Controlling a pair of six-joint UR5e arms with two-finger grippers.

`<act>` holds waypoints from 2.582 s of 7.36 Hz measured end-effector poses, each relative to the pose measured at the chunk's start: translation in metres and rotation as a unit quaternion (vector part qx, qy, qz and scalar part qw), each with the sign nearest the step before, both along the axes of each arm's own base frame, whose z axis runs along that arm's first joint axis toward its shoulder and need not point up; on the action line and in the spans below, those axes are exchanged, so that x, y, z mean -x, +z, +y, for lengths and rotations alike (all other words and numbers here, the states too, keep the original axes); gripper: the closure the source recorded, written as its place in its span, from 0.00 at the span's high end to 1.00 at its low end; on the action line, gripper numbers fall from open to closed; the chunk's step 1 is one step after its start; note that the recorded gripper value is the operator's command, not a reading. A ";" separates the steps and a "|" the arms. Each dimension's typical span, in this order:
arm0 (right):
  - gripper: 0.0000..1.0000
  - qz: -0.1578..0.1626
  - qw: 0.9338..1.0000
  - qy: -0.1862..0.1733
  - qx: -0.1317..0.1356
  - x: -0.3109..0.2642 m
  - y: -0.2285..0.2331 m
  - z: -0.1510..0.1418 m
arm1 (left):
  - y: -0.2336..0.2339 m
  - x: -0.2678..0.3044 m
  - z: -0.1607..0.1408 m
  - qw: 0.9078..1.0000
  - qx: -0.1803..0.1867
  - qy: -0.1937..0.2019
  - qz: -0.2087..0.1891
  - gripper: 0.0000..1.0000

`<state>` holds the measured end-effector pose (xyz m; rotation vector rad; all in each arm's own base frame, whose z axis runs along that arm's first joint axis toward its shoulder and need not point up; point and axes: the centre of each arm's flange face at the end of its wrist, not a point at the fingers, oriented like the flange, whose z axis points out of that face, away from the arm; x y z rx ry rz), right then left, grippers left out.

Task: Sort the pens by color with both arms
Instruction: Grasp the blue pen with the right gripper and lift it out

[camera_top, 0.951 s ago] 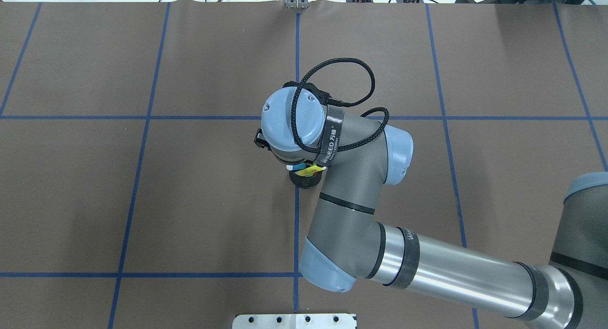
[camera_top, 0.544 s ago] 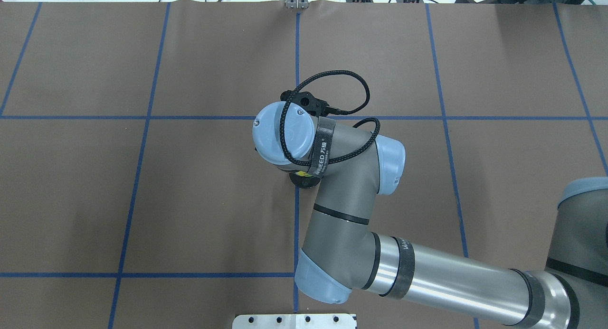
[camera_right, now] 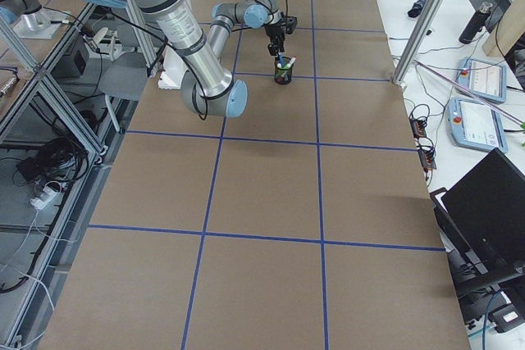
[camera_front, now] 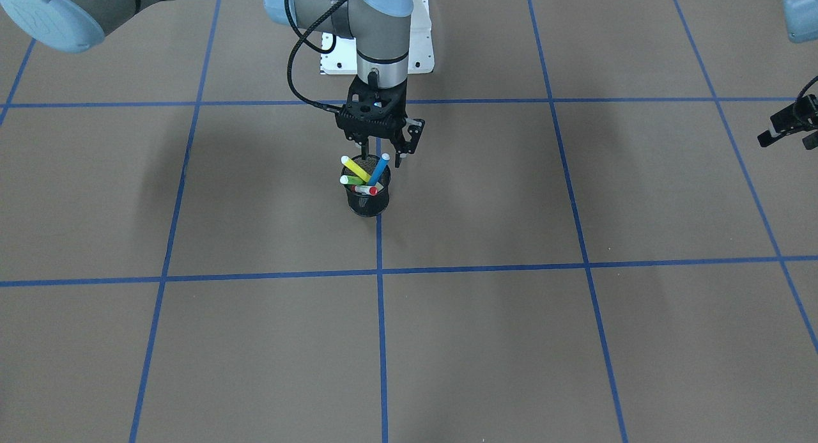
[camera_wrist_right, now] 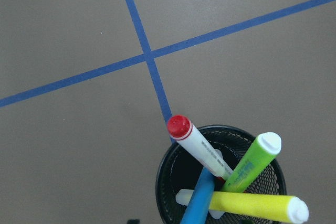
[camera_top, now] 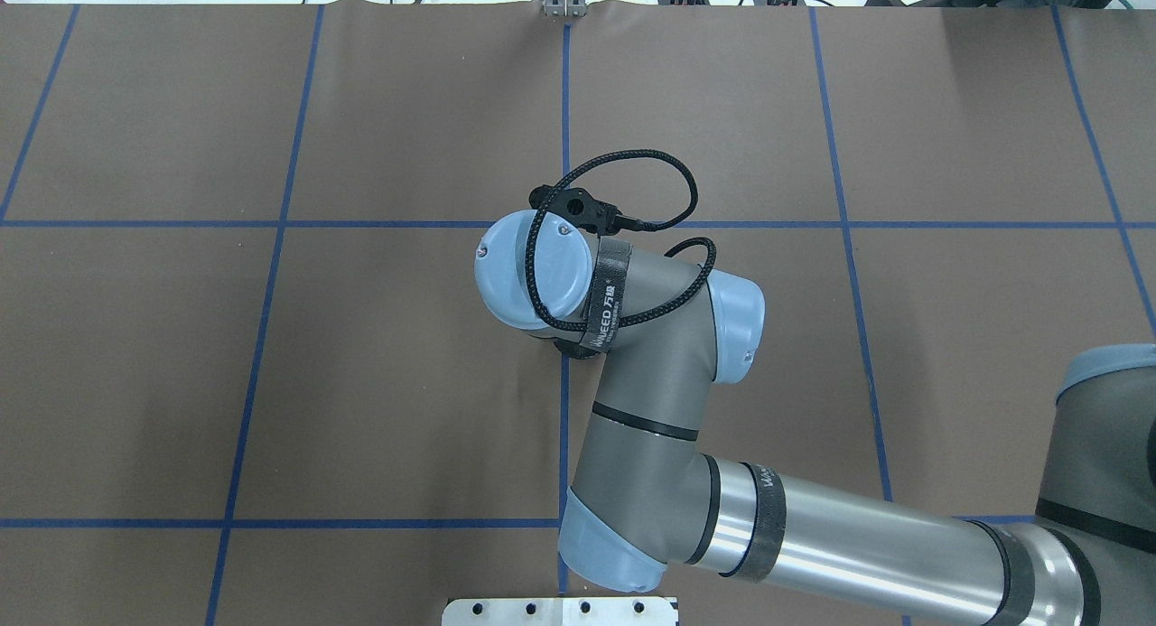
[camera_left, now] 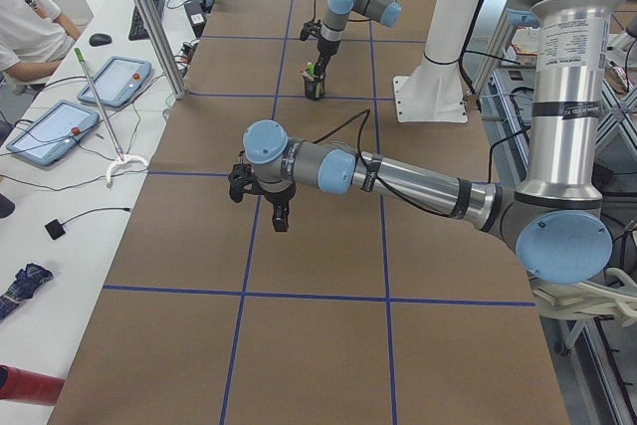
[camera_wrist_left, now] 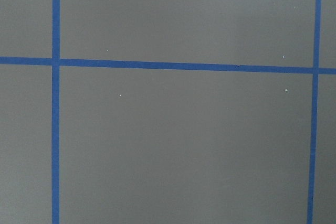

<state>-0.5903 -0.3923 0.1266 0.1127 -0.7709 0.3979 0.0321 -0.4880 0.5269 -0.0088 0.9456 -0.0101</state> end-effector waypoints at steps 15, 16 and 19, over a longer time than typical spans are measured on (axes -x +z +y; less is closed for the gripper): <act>0.00 -0.057 0.996 0.036 -0.053 -0.267 -0.060 -0.083 | -0.004 0.000 0.001 1.000 -0.003 0.000 0.002 1.00; 0.00 -0.025 0.995 0.025 -0.097 -0.270 -0.033 -0.105 | -0.006 0.000 0.001 1.000 -0.005 0.000 0.002 1.00; 0.00 0.000 0.971 0.061 -0.231 -0.174 0.077 -0.194 | -0.016 0.000 0.001 1.000 -0.014 -0.001 0.003 1.00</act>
